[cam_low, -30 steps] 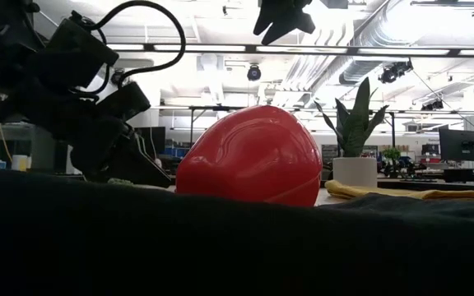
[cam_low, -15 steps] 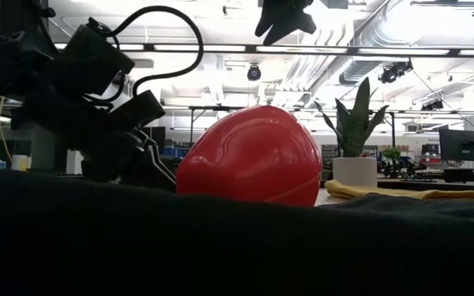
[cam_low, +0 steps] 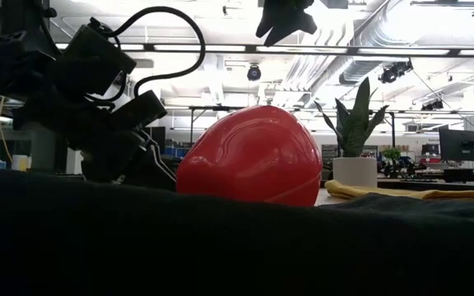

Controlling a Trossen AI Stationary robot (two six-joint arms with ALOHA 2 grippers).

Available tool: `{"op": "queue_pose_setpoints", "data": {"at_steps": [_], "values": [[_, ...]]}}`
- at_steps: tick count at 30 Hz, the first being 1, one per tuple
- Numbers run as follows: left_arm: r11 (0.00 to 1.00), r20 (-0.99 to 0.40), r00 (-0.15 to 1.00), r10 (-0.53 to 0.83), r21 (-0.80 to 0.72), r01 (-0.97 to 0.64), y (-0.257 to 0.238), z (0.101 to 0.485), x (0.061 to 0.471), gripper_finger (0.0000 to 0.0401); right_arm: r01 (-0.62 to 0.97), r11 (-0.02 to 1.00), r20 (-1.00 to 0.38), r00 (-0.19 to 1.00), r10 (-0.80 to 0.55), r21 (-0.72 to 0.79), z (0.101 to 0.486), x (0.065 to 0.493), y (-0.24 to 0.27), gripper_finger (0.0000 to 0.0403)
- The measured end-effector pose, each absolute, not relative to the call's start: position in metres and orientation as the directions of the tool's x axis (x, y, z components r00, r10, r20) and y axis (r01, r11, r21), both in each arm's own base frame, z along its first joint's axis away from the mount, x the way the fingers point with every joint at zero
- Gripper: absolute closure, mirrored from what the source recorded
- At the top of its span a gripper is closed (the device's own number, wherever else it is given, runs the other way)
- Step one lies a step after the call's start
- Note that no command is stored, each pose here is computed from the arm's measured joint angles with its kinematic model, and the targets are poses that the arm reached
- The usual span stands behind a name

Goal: Pick and placing Produce into tupperware
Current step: Put the red raspberry into the transparent bin

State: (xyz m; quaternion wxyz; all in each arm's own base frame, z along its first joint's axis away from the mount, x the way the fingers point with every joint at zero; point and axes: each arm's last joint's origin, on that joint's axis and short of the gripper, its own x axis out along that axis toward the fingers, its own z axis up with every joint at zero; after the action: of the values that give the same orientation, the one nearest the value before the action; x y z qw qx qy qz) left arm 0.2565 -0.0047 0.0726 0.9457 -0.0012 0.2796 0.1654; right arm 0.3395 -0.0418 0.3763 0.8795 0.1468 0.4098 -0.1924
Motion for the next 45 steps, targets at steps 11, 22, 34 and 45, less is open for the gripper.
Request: {"op": "queue_pose_setpoints", "data": {"at_steps": [11, 22, 34, 45], "values": [[0.945, -0.519, 0.794, 0.316, 0.094, -0.315, -0.005, 0.071, 0.264, 0.0241, 0.458, 0.883, -0.777, 0.59, -0.219, 0.099, 0.376, 0.34, -0.042, 0.0256], [0.945, -0.514, 0.799, 0.312, 0.083, -0.316, -0.006, 0.07, 0.276, 0.0243, 0.456, 0.885, -0.778, 0.59, -0.218, 0.098, 0.376, 0.339, -0.042, 0.0256], [0.948, -0.524, 0.796, 0.304, 0.082, -0.308, -0.006, 0.069, 0.276, 0.0285, 0.451, 0.888, -0.781, 0.585, -0.217, 0.091, 0.376, 0.339, -0.042, 0.0256], [0.949, -0.52, 0.8, 0.3, 0.078, -0.305, -0.006, 0.078, 0.274, 0.0285, 0.448, 0.89, -0.792, 0.571, -0.215, 0.081, 0.375, 0.338, -0.042, 0.0256]]}}
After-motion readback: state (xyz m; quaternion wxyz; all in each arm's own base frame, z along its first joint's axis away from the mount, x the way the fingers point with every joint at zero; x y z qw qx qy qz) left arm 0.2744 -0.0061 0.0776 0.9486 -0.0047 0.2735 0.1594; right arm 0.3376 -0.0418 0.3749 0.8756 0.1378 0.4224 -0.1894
